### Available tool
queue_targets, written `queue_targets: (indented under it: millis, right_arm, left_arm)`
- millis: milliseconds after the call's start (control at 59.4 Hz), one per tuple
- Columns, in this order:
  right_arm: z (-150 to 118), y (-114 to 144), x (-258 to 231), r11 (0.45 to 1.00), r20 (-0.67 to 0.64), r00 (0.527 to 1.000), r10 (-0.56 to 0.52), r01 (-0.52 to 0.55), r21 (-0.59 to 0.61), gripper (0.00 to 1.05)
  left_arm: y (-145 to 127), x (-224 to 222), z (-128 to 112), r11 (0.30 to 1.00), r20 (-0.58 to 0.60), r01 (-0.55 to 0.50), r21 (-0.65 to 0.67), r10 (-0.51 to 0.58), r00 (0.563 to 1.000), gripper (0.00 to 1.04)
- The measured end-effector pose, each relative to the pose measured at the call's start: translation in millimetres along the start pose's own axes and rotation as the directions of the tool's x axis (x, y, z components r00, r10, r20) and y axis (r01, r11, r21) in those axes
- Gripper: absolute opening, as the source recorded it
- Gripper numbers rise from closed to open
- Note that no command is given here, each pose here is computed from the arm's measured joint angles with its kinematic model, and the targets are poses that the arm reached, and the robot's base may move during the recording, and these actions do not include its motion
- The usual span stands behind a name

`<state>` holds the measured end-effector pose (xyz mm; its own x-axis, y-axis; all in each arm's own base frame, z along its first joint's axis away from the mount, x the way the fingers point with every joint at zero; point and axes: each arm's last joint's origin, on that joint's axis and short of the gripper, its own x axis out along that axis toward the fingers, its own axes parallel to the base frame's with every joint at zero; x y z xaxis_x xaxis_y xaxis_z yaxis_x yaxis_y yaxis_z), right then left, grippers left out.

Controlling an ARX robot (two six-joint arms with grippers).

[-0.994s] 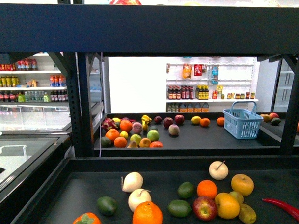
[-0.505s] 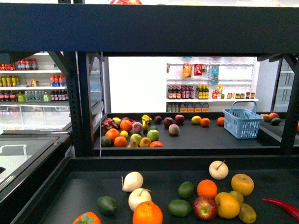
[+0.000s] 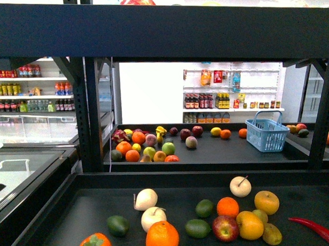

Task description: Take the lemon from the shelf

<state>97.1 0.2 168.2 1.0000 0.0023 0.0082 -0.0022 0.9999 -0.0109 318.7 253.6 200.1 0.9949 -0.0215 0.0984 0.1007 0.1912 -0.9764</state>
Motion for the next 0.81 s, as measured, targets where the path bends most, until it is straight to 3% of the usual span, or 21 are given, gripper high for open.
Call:
queue_targets:
  millis: [185, 387, 455, 606, 657, 674, 707, 808]
  right_arm:
    - [0.0, 0.0, 0.0, 1.0, 0.0, 1.0, 0.0, 0.0, 0.0, 0.97]
    - [0.0, 0.0, 0.0, 1.0, 0.0, 1.0, 0.0, 0.0, 0.0, 0.97]
    - [0.0, 0.0, 0.0, 1.0, 0.0, 1.0, 0.0, 0.0, 0.0, 0.97]
    - [0.0, 0.0, 0.0, 1.0, 0.0, 1.0, 0.0, 0.0, 0.0, 0.97]
    - [0.0, 0.0, 0.0, 1.0, 0.0, 1.0, 0.0, 0.0, 0.0, 0.97]
    - [0.0, 0.0, 0.0, 1.0, 0.0, 1.0, 0.0, 0.0, 0.0, 0.97]
    - [0.0, 0.0, 0.0, 1.0, 0.0, 1.0, 0.0, 0.0, 0.0, 0.97]
    - [0.0, 0.0, 0.0, 1.0, 0.0, 1.0, 0.0, 0.0, 0.0, 0.97]
  left_arm:
    - [-31.2, -6.9, -1.8, 0.999, -0.023, -0.031, 0.042, 0.032, 0.999, 0.97]
    - [-80.5, -32.2, -11.8, 0.94, 0.058, -0.249, 0.234, 0.242, 0.969, 0.97]
    - [-102.5, -47.8, -20.8, 0.852, 0.131, -0.359, 0.38, 0.335, 0.933, 0.97]
    - [-155.5, -86.3, -59.4, 0.617, 0.238, -0.417, 0.668, 0.353, 0.905, 0.97]
    - [-169.8, -99.3, -77.8, 0.547, 0.18, -0.305, 0.779, 0.271, 0.946, 0.92]
    - [-176.2, -106.6, -92.2, 0.472, 0.121, -0.203, 0.858, 0.198, 0.973, 0.87]
    - [-180.9, -125.0, -126.8, 0.353, 0.061, -0.107, 0.93, 0.138, 0.989, 0.76]
    - [-164.3, -160.0, -186.4, 0.264, 0.03, -0.07, 0.962, 0.153, 0.988, 0.56]
